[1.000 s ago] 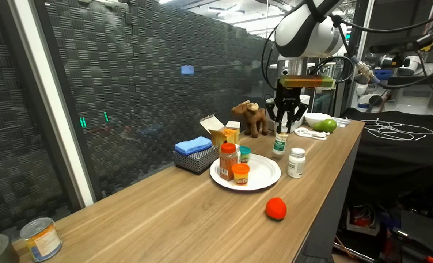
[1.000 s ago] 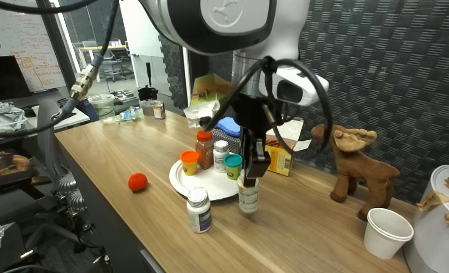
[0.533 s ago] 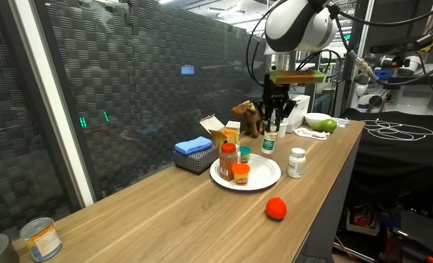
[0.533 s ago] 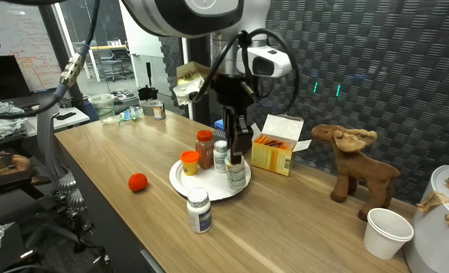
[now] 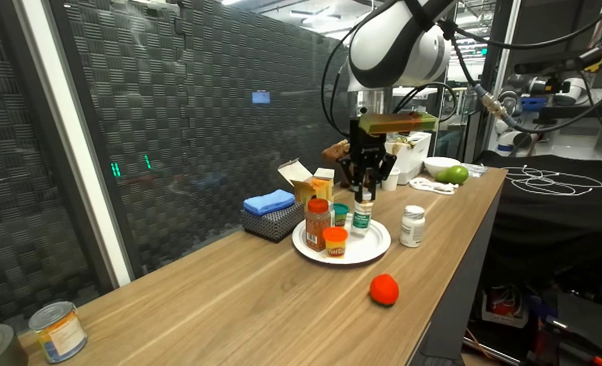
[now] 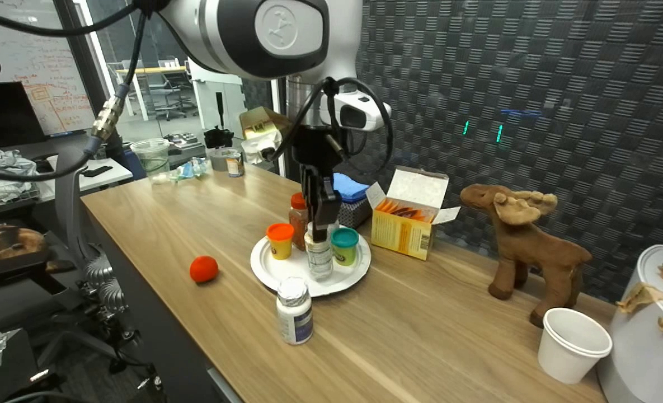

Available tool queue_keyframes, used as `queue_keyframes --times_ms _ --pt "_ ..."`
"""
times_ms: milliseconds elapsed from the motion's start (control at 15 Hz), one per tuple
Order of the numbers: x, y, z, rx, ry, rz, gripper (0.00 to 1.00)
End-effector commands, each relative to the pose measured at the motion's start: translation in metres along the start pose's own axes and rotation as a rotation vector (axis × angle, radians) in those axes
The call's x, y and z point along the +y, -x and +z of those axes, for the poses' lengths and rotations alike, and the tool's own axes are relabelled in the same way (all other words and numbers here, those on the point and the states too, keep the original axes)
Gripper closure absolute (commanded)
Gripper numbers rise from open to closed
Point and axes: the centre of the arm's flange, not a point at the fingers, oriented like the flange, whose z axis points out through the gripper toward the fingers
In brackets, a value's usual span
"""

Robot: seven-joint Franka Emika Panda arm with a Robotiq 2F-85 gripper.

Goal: Put the bottles on the tray

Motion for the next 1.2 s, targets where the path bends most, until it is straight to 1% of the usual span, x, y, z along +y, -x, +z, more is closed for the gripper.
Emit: queue_keyframes --times_ms 0,533,600,667,733,800,867,933,1000,1067,1133 --pt "-0.001 -0.009 0.001 0.011 0.017 -0.018 0.84" --pt "0.006 -0.024 0.006 0.025 0.019 -0.005 0.84" --pt "0.007 -0.025 0.004 0.027 0.017 -0.006 0.76" --pt "0.008 -0.024 0.002 0.026 0.014 -0.011 0.45" --pt "0.009 -0.025 0.001 0.029 0.011 -0.013 0.43" --pt "0.011 -0.023 -0.003 0.033 0.003 -0.017 0.37" --pt "0.013 -0.023 -0.006 0.036 -0.001 -0.020 0.31" --pt "0.016 -0.023 -0.009 0.048 -0.006 -0.018 0.22" --pt "0.007 -0.016 -0.010 0.056 -0.010 -0.016 0.15" --pt "0.018 -0.018 -0.015 0.073 -0.013 -0.012 0.06" --pt "0.020 -0.018 -0.017 0.082 -0.018 -0.009 0.01"
